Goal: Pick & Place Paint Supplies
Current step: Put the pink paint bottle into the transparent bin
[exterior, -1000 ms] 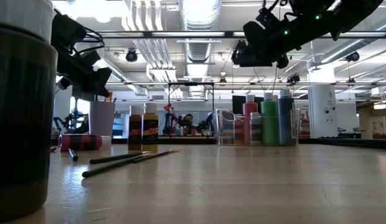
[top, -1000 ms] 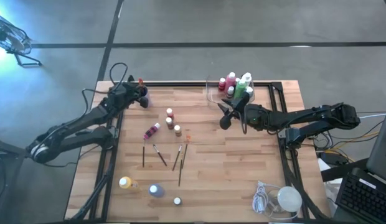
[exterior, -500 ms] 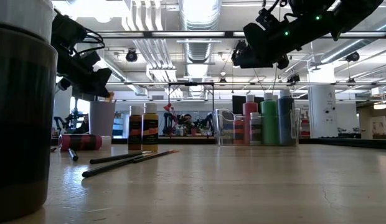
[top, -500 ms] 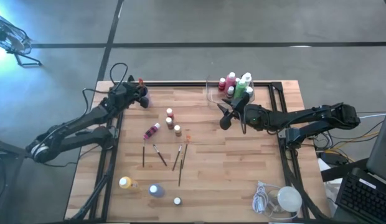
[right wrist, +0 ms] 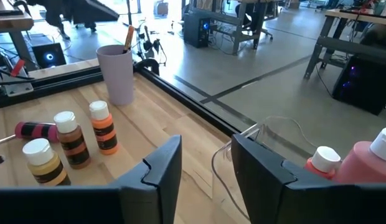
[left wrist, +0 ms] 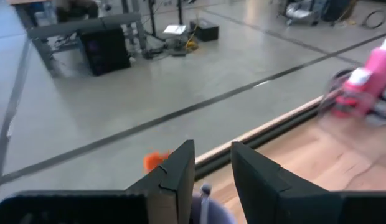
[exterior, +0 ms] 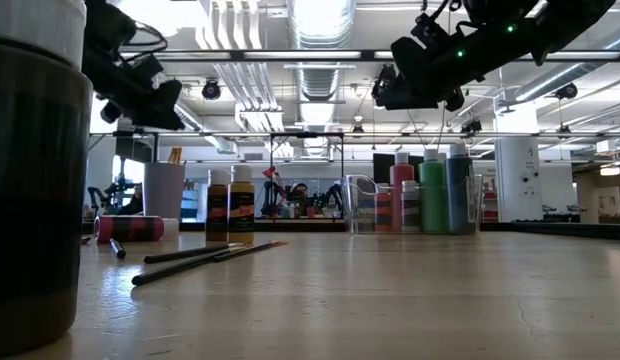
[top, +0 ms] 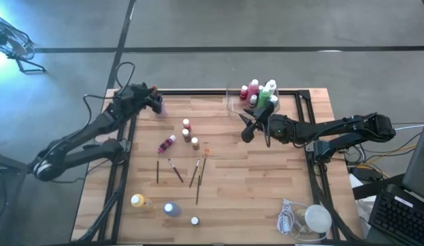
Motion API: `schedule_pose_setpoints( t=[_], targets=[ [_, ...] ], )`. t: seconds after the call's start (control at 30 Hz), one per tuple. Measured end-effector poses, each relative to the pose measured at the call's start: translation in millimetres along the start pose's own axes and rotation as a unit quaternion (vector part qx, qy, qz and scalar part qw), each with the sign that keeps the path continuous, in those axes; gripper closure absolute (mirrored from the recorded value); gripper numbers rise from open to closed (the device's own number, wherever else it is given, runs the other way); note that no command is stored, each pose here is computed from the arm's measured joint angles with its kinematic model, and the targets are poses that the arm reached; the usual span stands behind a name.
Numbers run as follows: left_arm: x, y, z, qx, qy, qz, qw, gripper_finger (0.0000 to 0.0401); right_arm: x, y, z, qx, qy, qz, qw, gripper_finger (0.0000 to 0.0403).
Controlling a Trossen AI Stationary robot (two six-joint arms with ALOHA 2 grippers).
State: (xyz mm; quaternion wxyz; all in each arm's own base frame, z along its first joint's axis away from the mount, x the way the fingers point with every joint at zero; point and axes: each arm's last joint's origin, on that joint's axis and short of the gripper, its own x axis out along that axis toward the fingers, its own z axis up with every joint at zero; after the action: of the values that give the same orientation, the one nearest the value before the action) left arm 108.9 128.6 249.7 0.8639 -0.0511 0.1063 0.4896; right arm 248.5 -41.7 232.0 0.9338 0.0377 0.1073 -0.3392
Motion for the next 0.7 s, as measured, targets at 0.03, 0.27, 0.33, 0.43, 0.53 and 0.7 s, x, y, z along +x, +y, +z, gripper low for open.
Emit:
schedule_pose_setpoints(
  t=[0.03, 0.27, 0.33, 0.43, 0.53, 0.7],
  targets=[
    [-3, 0, 5, -0.001, -0.004, -0.006, 1.000, 0.0291, 0, 0, 0, 0.000, 0.000, 0.000, 1.000, 0.0276],
    [-28, -3, 48, -0.012, -0.042, -0.118, 0.992, 0.0291, 0, 0, 0, -0.002, 0.000, 0.000, 1.000, 0.0296],
    [-36, -4, 59, -0.026, -0.055, -0.161, 0.985, 0.0290, 0, 0, 0, -0.002, 0.000, 0.000, 1.000, 0.0302],
    [-47, -7, 73, -0.040, -0.069, -0.236, 0.968, 0.0291, 0, 0, 0, -0.002, 0.000, 0.000, 1.000, 0.0310],
    [-56, -13, 81, -0.043, -0.075, -0.321, 0.943, 0.0290, 0, 0, 0, -0.002, 0.000, 0.000, 1.000, 0.0319],
    [-67, -24, 82, -0.023, -0.076, -0.418, 0.905, 0.0292, 0, 0, 0, -0.001, 0.000, 0.000, 1.000, 0.0331]
  ],
)
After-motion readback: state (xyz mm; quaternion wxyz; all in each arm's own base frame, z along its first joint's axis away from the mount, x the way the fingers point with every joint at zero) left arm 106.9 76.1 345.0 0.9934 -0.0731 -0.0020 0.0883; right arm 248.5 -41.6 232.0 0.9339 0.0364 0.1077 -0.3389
